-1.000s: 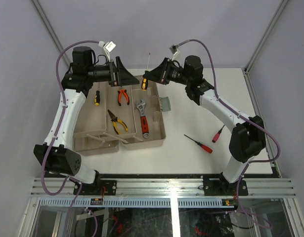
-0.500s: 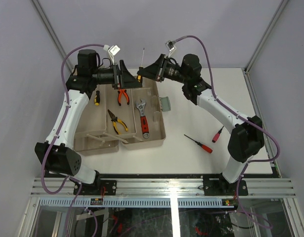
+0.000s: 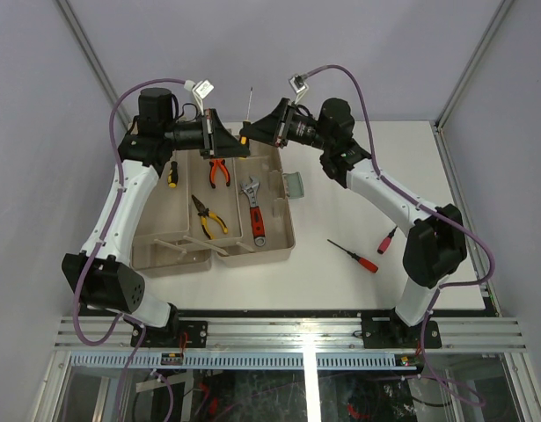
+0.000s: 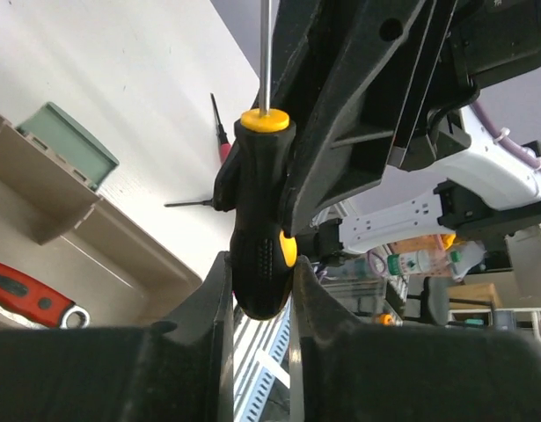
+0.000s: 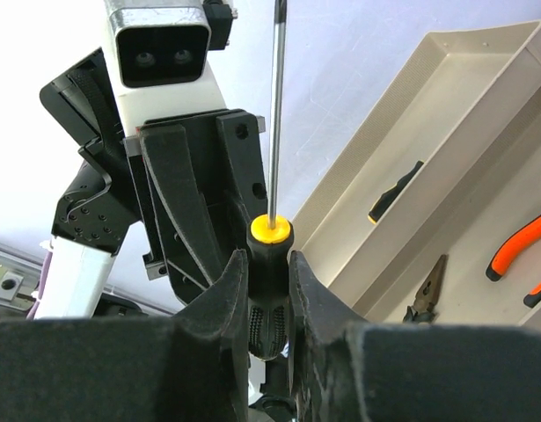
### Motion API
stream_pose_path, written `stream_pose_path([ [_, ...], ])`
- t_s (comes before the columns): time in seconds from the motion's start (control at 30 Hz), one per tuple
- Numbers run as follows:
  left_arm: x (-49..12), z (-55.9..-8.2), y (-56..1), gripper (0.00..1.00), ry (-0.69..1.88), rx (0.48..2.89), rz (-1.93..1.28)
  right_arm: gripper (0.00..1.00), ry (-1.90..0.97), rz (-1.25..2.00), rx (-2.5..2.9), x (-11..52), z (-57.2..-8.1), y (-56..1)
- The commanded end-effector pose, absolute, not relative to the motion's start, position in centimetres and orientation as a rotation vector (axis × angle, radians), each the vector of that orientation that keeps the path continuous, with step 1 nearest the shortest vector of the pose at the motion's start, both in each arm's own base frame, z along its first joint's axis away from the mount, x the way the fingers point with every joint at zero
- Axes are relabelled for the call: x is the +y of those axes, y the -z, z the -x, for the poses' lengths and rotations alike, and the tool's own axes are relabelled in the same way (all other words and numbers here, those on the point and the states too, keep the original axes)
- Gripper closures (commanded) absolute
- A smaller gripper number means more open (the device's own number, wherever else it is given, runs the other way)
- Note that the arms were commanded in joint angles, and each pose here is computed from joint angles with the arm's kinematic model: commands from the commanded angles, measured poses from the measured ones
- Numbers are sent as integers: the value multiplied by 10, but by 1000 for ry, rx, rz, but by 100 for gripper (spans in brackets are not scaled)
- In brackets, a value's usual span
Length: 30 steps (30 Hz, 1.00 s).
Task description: Pack the tool kit
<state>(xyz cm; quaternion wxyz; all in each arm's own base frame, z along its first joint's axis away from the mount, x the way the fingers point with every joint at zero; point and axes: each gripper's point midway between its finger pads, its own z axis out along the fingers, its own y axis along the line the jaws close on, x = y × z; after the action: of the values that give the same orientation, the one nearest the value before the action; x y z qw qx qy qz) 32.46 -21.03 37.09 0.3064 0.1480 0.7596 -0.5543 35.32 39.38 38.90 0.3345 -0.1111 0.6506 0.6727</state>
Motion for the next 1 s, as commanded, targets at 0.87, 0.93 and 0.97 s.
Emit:
stream_pose_path([
  [0.87,14,-350,-276,100,645,2402,-162,27,-328,272,2453,184,-346,-225],
  [0.93,19,-345,-267,100,624,2444,-148,27,-288,341,2515,175,-330,-208],
  [0.97,20,-343,-262,100,617,2465,-143,27,-266,375,2546,170,-322,-199],
])
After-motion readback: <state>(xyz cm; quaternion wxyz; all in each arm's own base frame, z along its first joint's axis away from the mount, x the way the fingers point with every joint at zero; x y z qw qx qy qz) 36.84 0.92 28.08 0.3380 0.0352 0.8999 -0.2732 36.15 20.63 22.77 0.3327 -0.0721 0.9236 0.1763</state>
